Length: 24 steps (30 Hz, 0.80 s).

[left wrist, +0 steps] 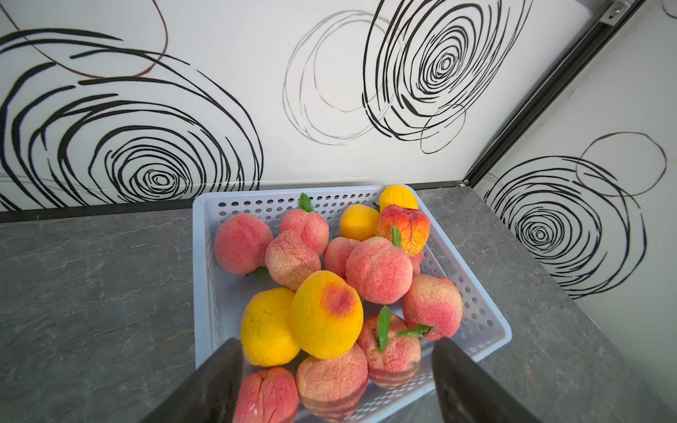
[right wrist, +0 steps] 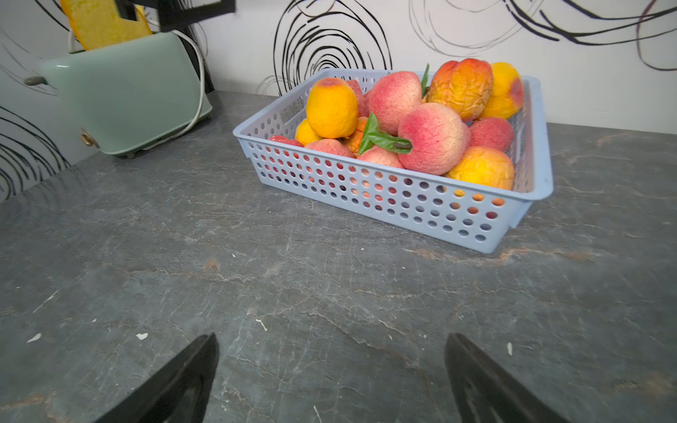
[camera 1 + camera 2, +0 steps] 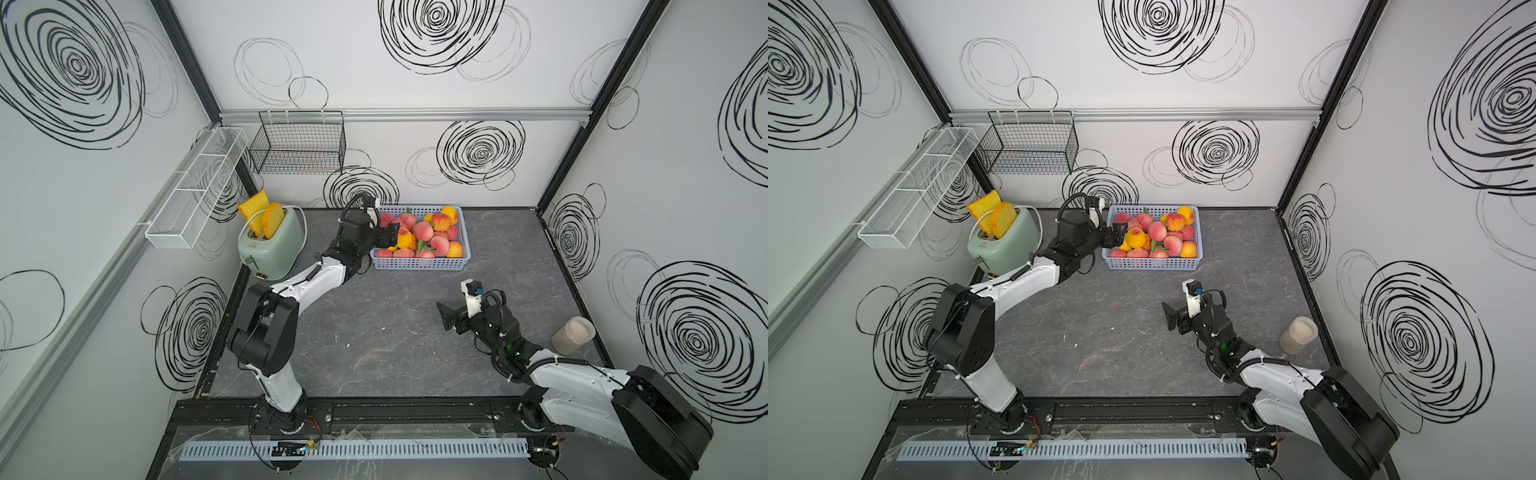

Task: Put the peaches into the basket
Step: Reset both arms

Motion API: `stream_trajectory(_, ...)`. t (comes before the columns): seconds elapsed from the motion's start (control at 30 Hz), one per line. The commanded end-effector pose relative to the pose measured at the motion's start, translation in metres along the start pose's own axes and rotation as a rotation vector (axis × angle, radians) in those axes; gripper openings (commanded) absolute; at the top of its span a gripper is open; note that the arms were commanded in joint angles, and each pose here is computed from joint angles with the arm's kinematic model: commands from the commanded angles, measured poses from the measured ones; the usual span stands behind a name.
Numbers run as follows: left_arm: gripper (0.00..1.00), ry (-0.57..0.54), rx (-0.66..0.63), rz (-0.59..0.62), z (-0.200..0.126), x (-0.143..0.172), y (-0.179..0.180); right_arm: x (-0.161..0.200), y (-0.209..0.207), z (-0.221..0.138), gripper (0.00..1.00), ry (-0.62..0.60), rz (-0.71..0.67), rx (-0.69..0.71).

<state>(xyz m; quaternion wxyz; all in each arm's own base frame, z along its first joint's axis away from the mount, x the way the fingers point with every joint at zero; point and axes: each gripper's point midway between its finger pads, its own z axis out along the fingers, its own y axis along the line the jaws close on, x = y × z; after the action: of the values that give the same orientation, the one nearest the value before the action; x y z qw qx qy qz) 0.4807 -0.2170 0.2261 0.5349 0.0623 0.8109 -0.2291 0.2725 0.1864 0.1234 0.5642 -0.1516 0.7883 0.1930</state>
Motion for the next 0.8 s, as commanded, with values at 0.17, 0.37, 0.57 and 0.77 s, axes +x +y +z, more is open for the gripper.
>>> stream_trajectory(0.17, 0.84, -0.072, 0.006, -0.001, -0.047, -0.009, 0.003, -0.052, -0.073, -0.018, 0.99, -0.128, 0.043, 0.338)
stream_trajectory(0.37, 0.85, -0.083, -0.030, -0.020, -0.079, 0.015, 0.013, -0.078, -0.164, -0.041, 0.99, -0.184, 0.115, 0.646)
stream_trajectory(0.57, 0.85, -0.078, -0.052, -0.037, -0.096, 0.031, 0.021, -0.070, -0.209, -0.029, 0.99, -0.141, 0.007, 0.677)
stream_trajectory(0.77, 0.85, -0.073, -0.076, -0.024, -0.099, 0.031, 0.026, -0.046, -0.240, -0.017, 0.99, -0.110, 0.060, 0.630)
